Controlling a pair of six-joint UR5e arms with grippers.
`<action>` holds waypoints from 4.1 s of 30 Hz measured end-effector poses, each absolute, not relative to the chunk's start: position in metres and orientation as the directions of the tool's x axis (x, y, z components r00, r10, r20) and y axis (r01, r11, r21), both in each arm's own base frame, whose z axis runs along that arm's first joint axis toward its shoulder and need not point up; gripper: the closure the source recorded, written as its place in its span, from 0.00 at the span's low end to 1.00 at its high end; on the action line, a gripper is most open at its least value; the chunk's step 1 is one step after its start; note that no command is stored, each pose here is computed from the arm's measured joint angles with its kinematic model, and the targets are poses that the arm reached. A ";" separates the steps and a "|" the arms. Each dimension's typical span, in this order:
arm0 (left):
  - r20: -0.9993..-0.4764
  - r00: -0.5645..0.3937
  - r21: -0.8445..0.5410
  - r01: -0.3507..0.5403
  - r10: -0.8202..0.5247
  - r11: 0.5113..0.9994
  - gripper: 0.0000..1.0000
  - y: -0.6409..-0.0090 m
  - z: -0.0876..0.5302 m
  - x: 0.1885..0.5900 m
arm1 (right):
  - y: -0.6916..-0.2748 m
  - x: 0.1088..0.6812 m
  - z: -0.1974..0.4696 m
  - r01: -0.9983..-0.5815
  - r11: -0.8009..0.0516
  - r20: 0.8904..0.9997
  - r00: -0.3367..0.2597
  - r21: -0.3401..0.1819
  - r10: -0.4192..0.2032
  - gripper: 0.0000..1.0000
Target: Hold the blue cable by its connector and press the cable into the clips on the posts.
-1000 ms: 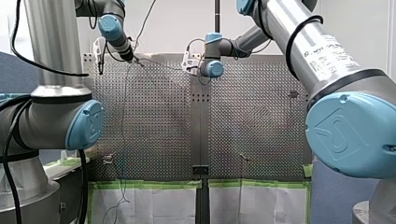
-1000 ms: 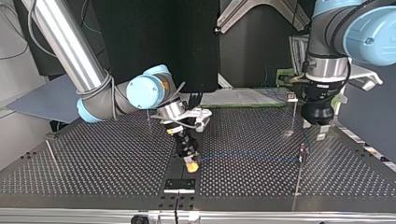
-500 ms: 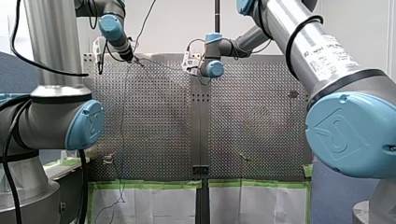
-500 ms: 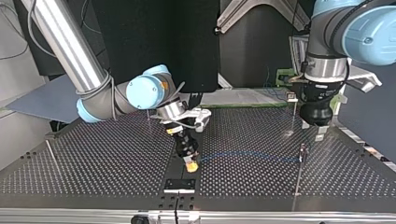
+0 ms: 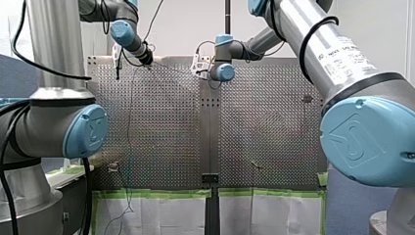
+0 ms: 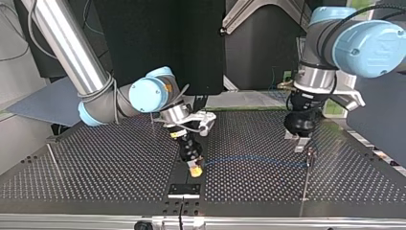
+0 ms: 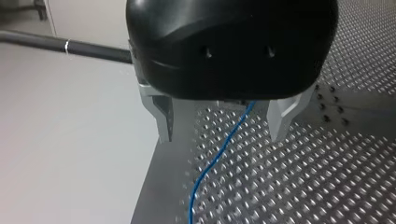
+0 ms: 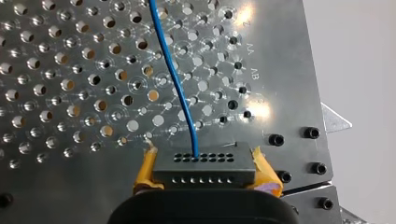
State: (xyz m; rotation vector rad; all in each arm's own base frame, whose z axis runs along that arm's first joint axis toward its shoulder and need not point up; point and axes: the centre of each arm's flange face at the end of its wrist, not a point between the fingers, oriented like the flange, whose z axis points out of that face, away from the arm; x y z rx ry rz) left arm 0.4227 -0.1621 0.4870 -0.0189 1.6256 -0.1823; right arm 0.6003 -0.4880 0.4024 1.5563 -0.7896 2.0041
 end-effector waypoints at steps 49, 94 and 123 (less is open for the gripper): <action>-0.994 0.026 -0.111 -0.065 -0.110 0.992 0.00 -0.195 0.473 0.522 | -0.497 0.592 0.399 -0.691 -0.710 0.975 -0.219 -0.139 0.023 0.99; -0.998 0.053 0.039 -0.098 0.044 0.994 1.00 -0.213 0.475 0.515 | -0.497 0.589 0.392 -0.695 -0.706 0.979 -0.206 -0.136 0.013 0.99; -1.000 -0.013 0.002 0.036 0.003 0.999 1.00 -0.245 0.439 0.494 | -0.511 0.563 0.350 -0.732 -0.666 0.987 -0.155 -0.142 -0.041 0.99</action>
